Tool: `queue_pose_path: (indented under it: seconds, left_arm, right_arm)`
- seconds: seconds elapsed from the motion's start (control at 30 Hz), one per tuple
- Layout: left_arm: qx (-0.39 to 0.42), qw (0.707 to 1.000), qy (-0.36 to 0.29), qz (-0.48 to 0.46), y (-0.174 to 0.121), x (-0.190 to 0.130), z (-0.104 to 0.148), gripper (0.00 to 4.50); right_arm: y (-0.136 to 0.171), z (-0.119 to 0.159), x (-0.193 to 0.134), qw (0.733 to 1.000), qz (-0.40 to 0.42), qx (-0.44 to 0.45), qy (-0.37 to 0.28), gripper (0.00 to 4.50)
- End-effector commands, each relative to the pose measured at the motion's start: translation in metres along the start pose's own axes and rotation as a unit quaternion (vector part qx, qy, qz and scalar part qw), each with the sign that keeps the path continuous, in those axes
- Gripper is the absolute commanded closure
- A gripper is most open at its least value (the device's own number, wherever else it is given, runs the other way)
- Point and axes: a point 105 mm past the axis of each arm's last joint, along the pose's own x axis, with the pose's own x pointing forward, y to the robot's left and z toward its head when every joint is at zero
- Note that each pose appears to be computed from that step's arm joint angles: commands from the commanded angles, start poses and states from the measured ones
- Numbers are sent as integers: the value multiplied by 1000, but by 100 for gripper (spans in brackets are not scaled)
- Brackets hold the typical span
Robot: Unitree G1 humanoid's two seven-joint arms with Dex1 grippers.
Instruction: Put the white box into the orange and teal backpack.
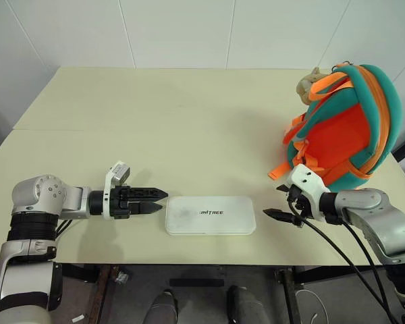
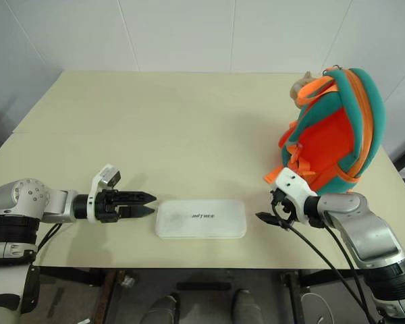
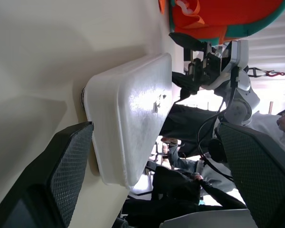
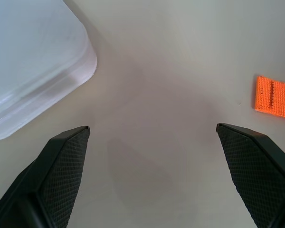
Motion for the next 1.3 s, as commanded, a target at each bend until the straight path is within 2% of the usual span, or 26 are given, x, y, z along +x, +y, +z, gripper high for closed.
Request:
queue_pose_path:
  seconds: [0.03, 0.2, 0.53, 1.3]
  left_arm:
    - [-18, 1000, 9, 3, 3, -2, -4, 2]
    - [-29, 999, 37, 23, 9, 3, -11, 2]
    - [-12, 996, 58, 61, 12, 19, -5, 2]
    - [24, 996, 83, 38, 3, 47, -12, 2]
  right_arm:
    - [4, 8, 0, 1000, 1, -6, -17, 0]
    - [6, 10, 2, 1000, 3, -7, -20, 0]
    - [7, 11, 4, 1000, 4, -7, -24, 0]
    - [15, 19, 16, 999, 15, -7, -39, 0]
